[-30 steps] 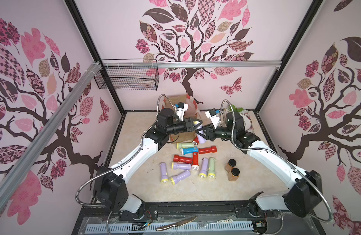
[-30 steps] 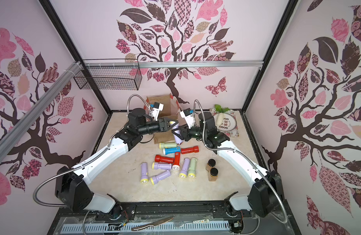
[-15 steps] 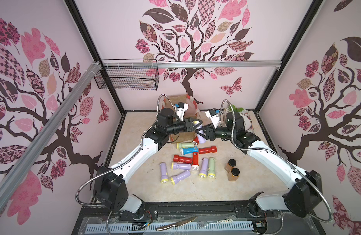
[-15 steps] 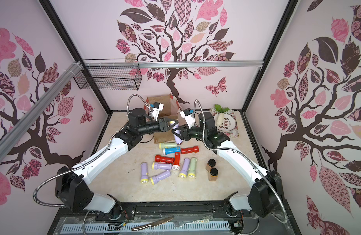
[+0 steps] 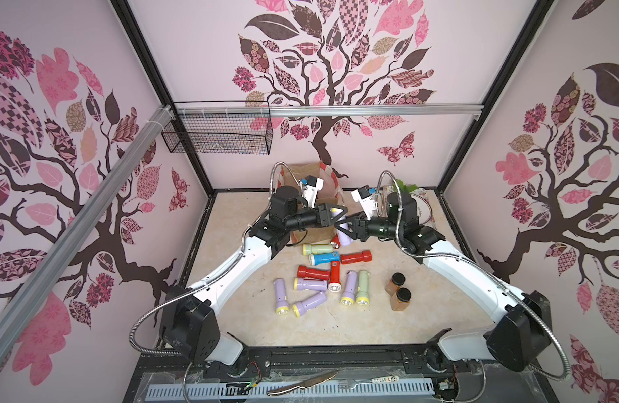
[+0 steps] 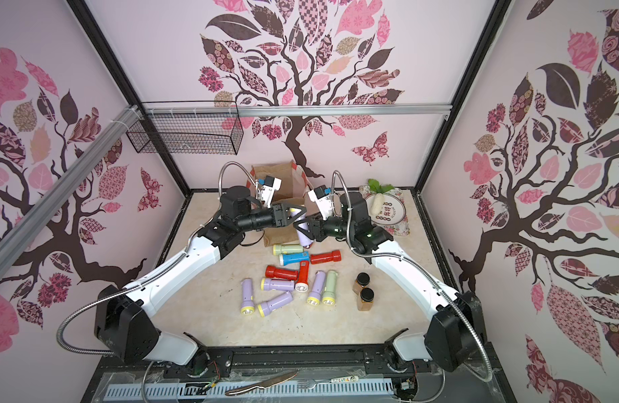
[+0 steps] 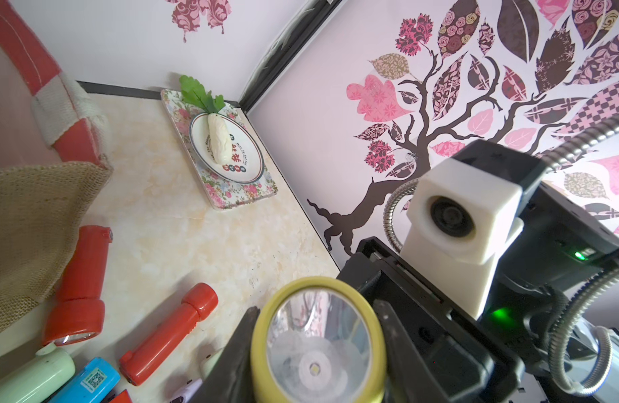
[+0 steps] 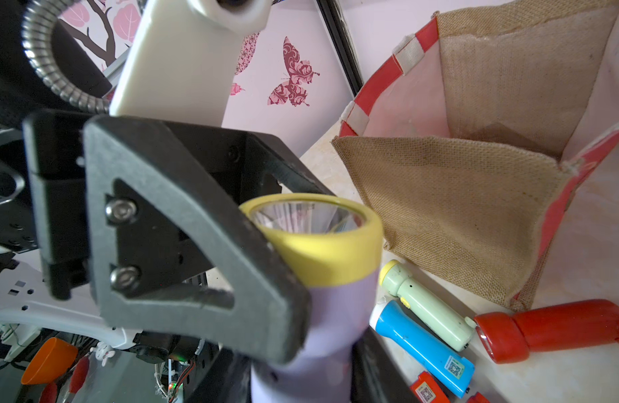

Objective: Put the flashlights into the tote bags
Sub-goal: Place the flashlight in the canvas bag.

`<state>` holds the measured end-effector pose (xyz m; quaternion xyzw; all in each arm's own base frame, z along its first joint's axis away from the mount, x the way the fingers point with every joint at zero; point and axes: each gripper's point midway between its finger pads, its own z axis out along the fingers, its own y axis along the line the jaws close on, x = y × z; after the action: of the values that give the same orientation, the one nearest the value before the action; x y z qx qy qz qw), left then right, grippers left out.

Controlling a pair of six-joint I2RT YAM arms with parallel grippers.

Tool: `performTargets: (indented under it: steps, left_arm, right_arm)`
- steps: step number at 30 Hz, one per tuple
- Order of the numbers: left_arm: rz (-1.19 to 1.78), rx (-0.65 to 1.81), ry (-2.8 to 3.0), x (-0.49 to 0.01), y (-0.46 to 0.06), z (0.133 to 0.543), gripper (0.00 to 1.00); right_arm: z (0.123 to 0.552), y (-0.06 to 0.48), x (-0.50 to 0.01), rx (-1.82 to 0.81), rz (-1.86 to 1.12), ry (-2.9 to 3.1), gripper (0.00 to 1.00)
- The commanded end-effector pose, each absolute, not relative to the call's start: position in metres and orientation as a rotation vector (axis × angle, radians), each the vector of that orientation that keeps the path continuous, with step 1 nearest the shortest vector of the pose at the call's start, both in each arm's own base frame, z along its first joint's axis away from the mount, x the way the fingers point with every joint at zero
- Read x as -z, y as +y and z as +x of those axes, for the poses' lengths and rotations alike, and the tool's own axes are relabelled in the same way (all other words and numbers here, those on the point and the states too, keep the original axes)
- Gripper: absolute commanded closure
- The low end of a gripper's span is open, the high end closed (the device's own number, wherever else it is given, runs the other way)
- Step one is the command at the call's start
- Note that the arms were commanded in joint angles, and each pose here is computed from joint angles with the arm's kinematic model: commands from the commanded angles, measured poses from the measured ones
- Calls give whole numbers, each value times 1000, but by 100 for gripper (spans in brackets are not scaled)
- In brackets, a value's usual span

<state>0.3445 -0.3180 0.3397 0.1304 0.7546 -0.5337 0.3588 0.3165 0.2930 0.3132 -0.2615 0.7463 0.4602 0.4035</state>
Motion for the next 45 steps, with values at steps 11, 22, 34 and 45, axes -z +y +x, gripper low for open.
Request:
performTargets:
  steps: [11, 22, 34, 45]
  left_arm:
    - [355, 1082, 1969, -359, -293, 354, 100]
    - [156, 811, 1926, -386, -234, 427, 100]
    - [98, 538, 1922, -384, -207, 504, 100]
    - [16, 499, 1919, -377, -194, 540, 100]
  right_arm:
    - [328, 290, -335, -1046, -675, 1864, 41]
    - [328, 276, -335, -958, -625, 1922, 0]
    - [346, 277, -340, -915, -586, 1946, 0]
    - [351, 274, -324, -876, -568, 1994, 0]
